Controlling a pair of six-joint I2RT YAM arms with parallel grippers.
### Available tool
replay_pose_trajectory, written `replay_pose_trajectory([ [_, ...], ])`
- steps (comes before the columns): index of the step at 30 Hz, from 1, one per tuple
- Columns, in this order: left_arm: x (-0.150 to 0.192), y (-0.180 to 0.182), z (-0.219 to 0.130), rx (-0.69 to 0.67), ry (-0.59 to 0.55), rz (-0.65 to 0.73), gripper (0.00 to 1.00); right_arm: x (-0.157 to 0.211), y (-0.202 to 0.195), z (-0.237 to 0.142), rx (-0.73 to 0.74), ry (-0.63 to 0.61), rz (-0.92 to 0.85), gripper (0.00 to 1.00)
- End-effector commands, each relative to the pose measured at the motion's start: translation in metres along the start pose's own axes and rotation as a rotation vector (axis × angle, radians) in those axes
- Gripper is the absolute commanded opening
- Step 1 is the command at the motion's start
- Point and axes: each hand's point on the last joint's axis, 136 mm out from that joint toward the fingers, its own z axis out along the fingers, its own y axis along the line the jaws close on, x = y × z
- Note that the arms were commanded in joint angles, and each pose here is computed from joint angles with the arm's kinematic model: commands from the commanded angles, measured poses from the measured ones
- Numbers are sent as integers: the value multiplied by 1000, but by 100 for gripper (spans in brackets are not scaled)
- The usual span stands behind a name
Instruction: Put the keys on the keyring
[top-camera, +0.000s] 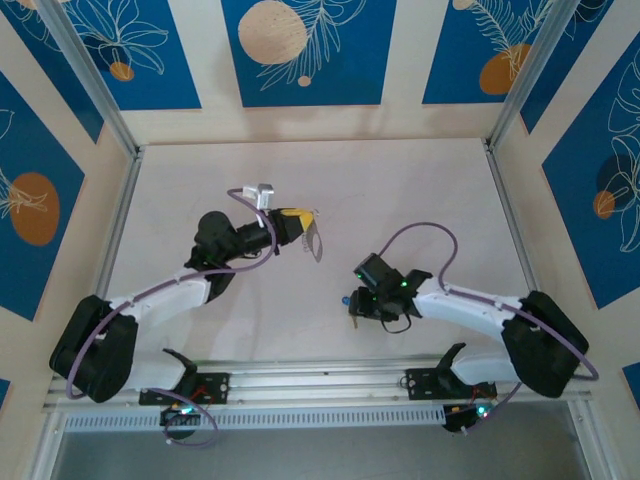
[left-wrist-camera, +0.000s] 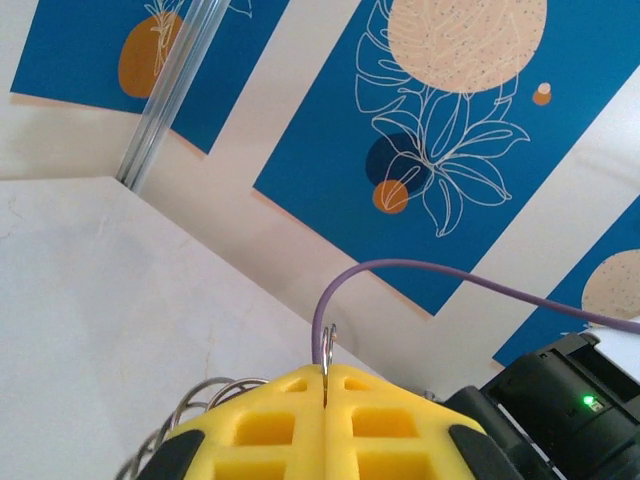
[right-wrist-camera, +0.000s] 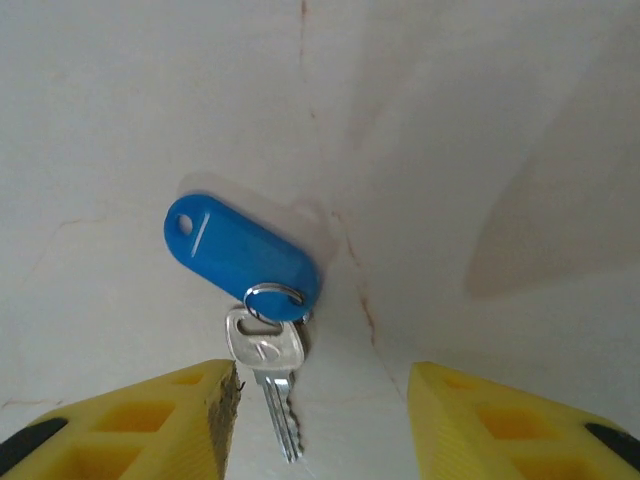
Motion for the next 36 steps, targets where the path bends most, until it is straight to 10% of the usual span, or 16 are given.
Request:
replay_pose_trajectory([
  [1,-13,-6,-8,0,-47,50,0,-10,0,-1,100,-60,-7,49],
  [13,-12,-2,-16,-13,-51,49,0,-11,12,15,154,-39,-40,43],
  [36,-11,-1,-19,0,-62,33,0,-14,12,8,133,-63,-57,2],
])
